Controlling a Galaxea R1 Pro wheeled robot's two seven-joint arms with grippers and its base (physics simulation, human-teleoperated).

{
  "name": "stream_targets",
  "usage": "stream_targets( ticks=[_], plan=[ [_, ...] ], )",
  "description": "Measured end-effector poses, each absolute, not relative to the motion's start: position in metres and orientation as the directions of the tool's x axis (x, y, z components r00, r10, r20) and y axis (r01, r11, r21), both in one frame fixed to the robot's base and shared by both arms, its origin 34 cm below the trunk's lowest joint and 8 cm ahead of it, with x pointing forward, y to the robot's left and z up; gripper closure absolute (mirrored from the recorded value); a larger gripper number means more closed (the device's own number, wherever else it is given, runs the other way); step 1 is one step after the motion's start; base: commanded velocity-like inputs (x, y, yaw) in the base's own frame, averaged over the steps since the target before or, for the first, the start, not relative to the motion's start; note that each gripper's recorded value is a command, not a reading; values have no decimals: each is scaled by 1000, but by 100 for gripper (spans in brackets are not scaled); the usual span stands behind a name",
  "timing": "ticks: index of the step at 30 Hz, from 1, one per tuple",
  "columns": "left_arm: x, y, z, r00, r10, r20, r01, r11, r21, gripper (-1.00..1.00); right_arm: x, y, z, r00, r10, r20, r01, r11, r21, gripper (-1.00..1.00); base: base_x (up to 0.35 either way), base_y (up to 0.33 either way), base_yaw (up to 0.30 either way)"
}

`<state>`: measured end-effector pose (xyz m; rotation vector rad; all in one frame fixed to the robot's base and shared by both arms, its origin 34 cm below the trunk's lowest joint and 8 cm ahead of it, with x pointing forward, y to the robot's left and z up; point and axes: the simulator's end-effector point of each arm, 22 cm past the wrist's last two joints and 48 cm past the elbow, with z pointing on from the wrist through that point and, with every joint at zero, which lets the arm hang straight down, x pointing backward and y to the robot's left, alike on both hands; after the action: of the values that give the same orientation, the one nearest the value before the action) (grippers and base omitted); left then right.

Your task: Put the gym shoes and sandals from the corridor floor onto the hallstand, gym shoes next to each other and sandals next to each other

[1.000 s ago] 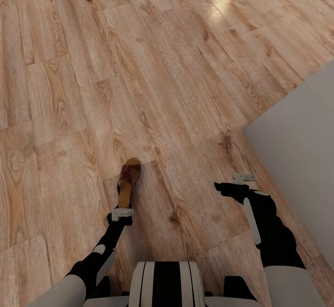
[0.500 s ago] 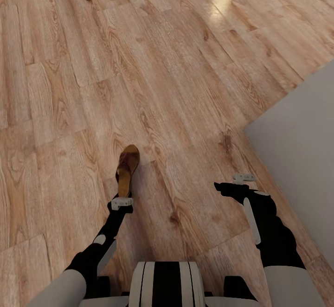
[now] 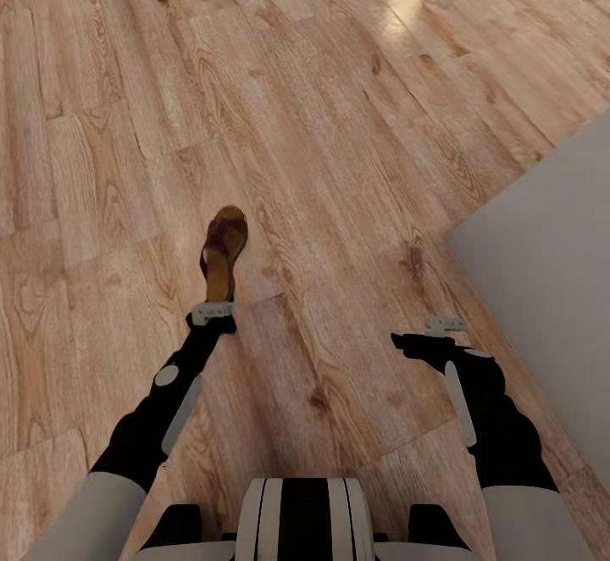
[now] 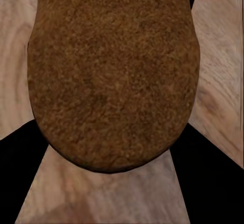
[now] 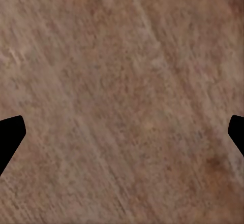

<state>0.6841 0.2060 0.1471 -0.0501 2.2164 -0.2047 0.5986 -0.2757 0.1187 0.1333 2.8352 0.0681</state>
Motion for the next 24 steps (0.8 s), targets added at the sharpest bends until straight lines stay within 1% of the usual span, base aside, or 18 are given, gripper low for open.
stream_targets(
  ticks=[5,6,11,14,19,20,24],
  plan=[
    [715,217,190,-635,-84,-768,57,986,-155,100,599,-276,119,-950,99,-295,85,995,61,-100,0,0,0],
    [719,224,204,-669,-55,-741,73,987,-140,100,599,-275,119,-950,98,-295,84,995,61,-100,0,0,0],
    [711,236,213,-749,0,-662,98,989,-111,100,599,-275,119,-950,98,-297,84,995,60,-100,0,0,0],
    [701,244,214,-799,30,-600,108,990,-95,100,612,-277,130,-938,98,-333,83,995,59,-100,0,0,0],
    [686,251,206,-851,38,-524,99,991,-88,100,620,-280,138,-930,92,-357,79,996,51,-100,0,0,0],
    [682,260,204,-864,32,-502,83,993,-79,100,630,-281,149,-918,89,-388,76,996,46,-100,0,0,0],
    [677,264,202,-875,14,-484,65,994,-87,100,642,-281,163,-902,86,-423,74,996,45,-100,0,0,0]
  ],
)
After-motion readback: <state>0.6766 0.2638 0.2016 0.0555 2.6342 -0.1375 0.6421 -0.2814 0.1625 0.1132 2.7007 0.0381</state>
